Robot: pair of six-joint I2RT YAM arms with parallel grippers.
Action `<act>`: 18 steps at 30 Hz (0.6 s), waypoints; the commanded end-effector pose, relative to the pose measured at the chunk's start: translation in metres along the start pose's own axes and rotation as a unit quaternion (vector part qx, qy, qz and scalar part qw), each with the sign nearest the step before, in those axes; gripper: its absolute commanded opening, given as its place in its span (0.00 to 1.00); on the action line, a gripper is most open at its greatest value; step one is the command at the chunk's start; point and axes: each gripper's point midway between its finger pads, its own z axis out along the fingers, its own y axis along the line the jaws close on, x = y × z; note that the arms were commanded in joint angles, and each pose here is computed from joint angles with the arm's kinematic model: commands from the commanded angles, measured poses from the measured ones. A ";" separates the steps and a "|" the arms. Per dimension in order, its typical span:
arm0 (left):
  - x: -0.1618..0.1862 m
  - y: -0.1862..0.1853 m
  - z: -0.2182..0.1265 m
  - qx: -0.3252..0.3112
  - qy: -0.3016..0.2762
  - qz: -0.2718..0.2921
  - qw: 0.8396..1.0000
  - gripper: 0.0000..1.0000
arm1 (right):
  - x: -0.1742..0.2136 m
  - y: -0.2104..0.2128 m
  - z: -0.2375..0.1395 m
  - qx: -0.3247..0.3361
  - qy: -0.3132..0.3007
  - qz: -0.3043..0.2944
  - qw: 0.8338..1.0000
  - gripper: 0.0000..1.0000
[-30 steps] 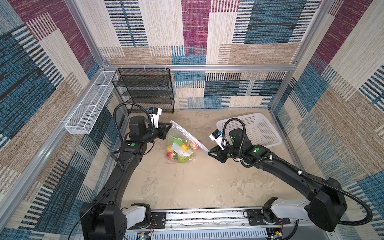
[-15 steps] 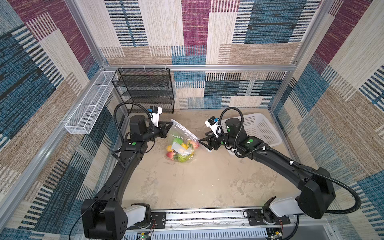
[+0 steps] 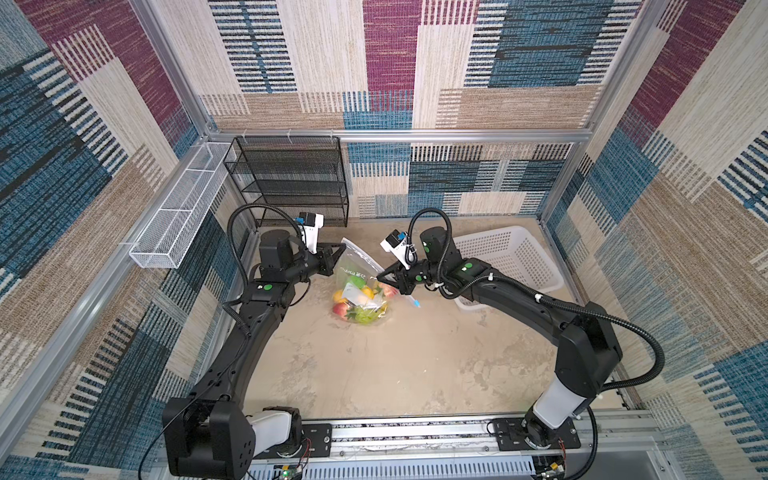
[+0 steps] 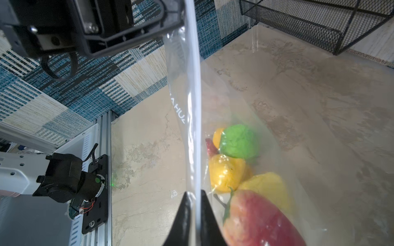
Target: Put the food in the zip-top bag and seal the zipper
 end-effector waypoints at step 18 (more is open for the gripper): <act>-0.026 0.156 -0.092 -0.274 -0.114 -0.117 0.948 0.85 | -0.034 0.111 -0.028 -0.129 0.005 -0.066 0.989 0.00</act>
